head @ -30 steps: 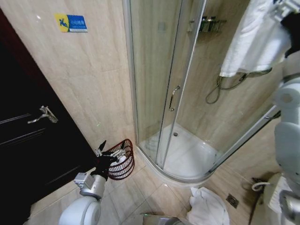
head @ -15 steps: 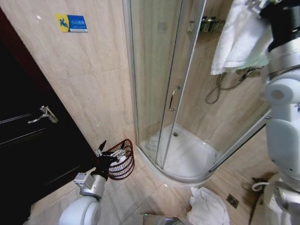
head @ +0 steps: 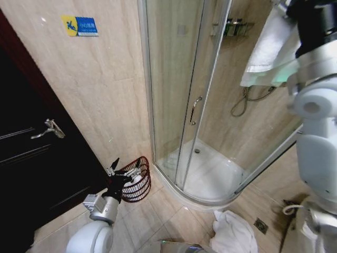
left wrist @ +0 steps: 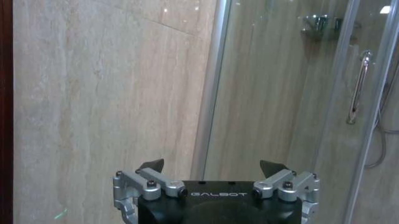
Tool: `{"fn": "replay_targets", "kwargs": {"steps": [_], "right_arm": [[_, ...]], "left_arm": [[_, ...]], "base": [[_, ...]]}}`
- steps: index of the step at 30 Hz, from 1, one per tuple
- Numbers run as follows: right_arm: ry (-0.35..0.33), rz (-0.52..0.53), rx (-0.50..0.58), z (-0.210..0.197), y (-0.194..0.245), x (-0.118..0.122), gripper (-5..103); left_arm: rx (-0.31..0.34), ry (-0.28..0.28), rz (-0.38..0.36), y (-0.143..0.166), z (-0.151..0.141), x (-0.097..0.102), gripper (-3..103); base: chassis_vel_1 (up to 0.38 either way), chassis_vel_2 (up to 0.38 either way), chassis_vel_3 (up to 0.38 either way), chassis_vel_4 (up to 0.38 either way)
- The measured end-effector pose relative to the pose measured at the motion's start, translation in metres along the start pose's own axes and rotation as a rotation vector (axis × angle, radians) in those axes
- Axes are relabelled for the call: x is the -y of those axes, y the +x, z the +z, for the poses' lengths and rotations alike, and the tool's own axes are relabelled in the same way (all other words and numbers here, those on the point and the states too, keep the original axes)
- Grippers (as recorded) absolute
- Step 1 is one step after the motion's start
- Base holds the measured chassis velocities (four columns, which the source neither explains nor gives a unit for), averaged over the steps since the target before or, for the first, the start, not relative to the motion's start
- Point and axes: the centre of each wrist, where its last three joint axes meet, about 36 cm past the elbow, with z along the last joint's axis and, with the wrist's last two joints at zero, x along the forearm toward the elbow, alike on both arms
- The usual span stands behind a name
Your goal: Discard the used towel into the hamper.
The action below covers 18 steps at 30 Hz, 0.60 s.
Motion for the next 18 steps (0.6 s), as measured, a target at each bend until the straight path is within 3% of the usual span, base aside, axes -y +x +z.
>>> {"fn": "replay_targets", "kwargs": {"steps": [6, 8, 12, 18], "right_arm": [[0.101, 0.068, -0.018, 0.002, -0.002, 0.016, 100], [0.175, 0.077, -0.033, -0.001, 0.003, 0.031, 100], [0.199, 0.082, -0.042, -0.001, 0.006, 0.040, 100], [0.228, 0.093, -0.060, -0.007, 0.013, 0.062, 78]], "left_arm": [[0.000, 0.000, 0.000, 0.000, 0.000, 0.000, 100], [0.000, 0.000, 0.000, 0.000, 0.000, 0.000, 100], [0.000, 0.000, 0.000, 0.000, 0.000, 0.000, 100], [0.000, 0.000, 0.000, 0.000, 0.000, 0.000, 100]], "base": [[0.000, 0.000, 0.000, 0.000], [0.000, 0.000, 0.000, 0.000], [0.000, 0.000, 0.000, 0.000], [0.000, 0.000, 0.000, 0.000]]}}
